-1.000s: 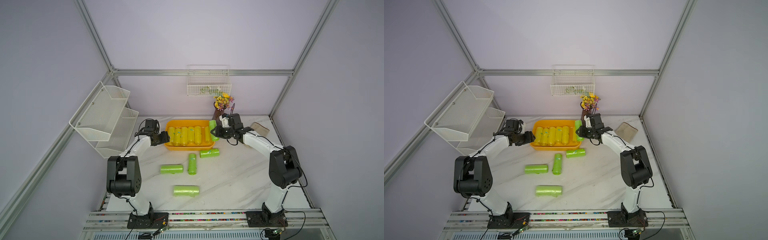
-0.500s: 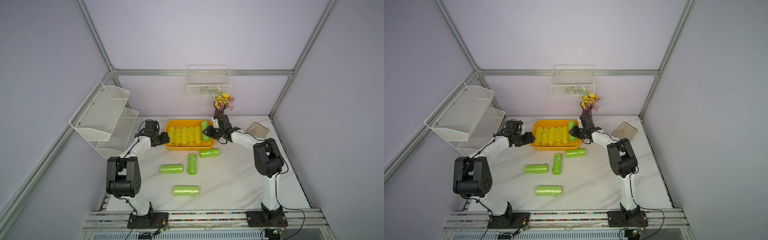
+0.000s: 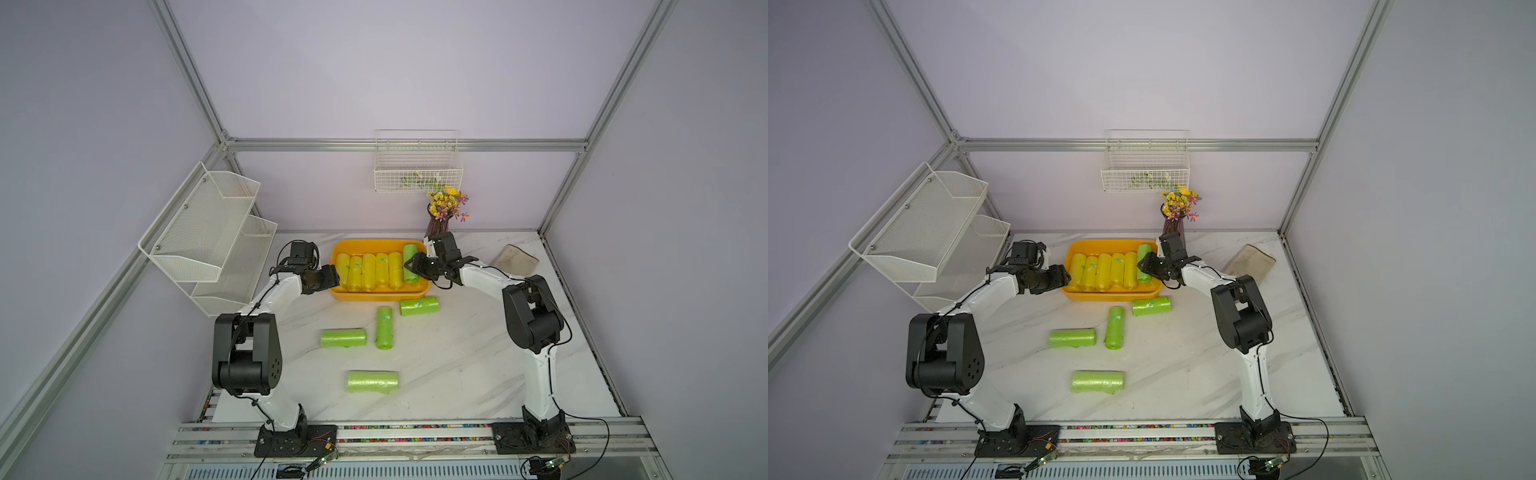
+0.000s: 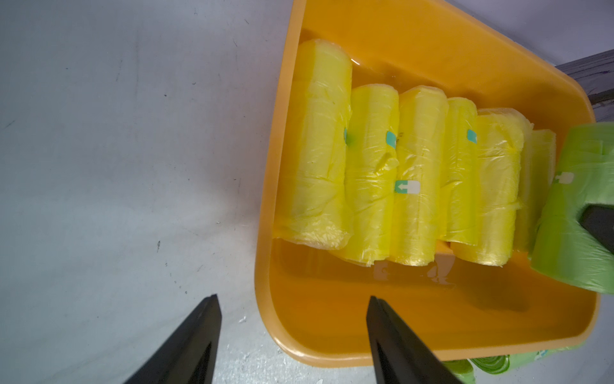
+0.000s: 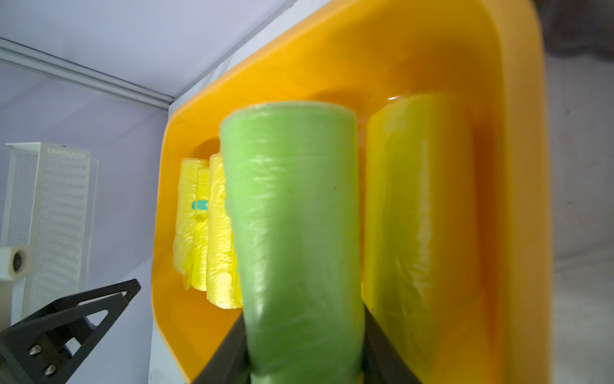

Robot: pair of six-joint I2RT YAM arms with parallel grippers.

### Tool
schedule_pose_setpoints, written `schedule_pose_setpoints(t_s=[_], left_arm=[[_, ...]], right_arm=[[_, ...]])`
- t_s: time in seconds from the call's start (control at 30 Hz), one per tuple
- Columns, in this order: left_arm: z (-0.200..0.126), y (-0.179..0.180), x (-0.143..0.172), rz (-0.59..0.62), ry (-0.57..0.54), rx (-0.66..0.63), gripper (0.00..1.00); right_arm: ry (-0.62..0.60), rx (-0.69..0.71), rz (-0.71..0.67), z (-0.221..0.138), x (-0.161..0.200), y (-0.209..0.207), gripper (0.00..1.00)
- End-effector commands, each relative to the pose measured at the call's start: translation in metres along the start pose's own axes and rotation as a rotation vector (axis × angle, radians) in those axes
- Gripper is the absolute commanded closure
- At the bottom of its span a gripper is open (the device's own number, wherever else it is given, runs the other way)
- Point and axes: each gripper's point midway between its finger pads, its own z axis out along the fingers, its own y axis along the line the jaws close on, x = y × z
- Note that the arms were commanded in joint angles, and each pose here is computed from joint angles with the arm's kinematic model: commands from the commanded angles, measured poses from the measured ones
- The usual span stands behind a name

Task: Put the roll of trash bags into the storage box
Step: Place the roll of trash bags in the storage box.

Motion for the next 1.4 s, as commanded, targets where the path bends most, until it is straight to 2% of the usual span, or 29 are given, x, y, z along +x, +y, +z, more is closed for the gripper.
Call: schedule_pose_setpoints(t_s=[0.0,0.43,0.6,0.77,1.1,1.23,1.37], left_arm=[[-0.013,-0.010,-0.010,0.007,-0.055,0.033,0.30],[-0.013,-0.009,-0.005,0.002,-0.050,0.031,0.30],[-0.012,-0.008,-0.003,0.000,-0.049,0.030,0.30],[-0.011,-0.010,-0.005,-0.007,-0.054,0.040,0.30],[-0.004,-0.009,-0.003,-0.017,-0.044,0.046,0.30],[-0.003,-0.010,-0.004,-0.019,-0.045,0.051,0.30],[0.000,-0.008,0.000,-0.018,-0.035,0.046,0.30]], right_arm=[[-0.047,-0.026,-0.011,0.005,-0.012,0.008,0.56],[-0.025,0.040,-0.017,0.017,-0.002,-0.004,0.50],[-0.044,0.066,-0.049,0.005,-0.008,0.000,0.42],[-0.095,0.116,-0.113,-0.018,-0.023,0.008,0.39],[-0.116,0.167,-0.212,-0.048,-0.034,0.022,0.37],[-0.125,0.125,-0.243,-0.053,-0.037,0.034,0.38],[-0.116,0.072,-0.269,-0.050,-0.037,0.044,0.44]])
